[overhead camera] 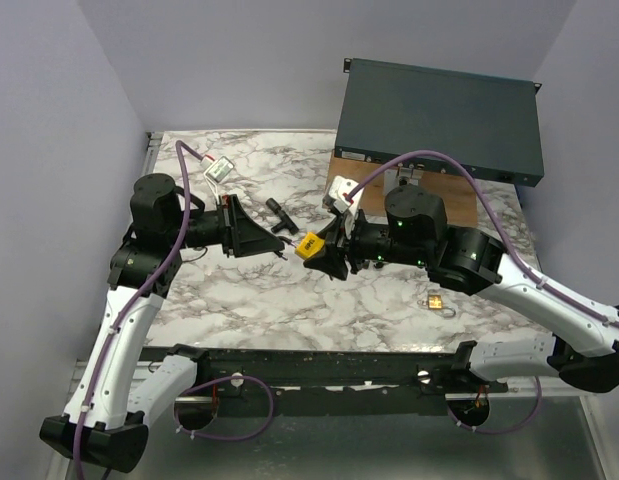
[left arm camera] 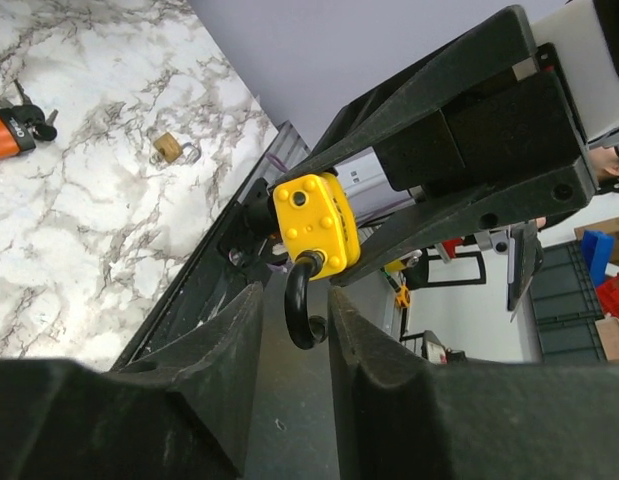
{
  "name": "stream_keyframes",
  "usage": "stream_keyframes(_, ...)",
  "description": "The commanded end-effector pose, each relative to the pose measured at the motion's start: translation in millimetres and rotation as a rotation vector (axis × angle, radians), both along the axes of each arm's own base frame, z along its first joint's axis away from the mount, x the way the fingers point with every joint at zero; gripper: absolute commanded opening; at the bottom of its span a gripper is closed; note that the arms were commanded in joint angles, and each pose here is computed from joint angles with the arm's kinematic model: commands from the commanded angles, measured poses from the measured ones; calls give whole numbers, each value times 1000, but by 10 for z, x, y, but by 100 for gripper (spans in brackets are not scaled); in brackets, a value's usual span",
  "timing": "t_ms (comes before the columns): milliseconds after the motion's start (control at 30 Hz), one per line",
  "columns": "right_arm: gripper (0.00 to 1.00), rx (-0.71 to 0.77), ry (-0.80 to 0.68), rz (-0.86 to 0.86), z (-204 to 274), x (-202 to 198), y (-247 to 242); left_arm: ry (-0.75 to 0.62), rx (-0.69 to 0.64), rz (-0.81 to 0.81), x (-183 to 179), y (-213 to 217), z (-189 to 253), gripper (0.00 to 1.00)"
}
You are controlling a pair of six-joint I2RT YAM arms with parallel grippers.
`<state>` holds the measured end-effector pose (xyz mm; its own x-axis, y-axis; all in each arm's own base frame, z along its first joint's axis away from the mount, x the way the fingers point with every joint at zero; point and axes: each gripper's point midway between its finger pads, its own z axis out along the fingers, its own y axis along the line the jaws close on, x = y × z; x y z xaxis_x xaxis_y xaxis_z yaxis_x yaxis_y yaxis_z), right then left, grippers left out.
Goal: Lock with the key
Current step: Pick up the lock from the center of the board.
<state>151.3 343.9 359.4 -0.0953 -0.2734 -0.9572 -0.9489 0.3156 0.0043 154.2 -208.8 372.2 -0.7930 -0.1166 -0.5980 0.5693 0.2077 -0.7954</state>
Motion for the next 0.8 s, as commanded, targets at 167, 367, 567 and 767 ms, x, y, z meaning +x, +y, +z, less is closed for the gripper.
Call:
stream_keyframes(167,1,52,-49,40,205,-48,58,49,8,-53,-84,-33,-151,20)
stream_keyframes(367,1,26,-49,23,105,-10,61,48,8,-63,-90,-51,-149,5)
stream_keyframes(567,21,36,-48,17,95,2,76,-17,-4,-59,-137,-65,-54,0)
stream_keyframes(767,71,124,-68,-26,238,45,54,-250,-74,127,-148,52,384,0)
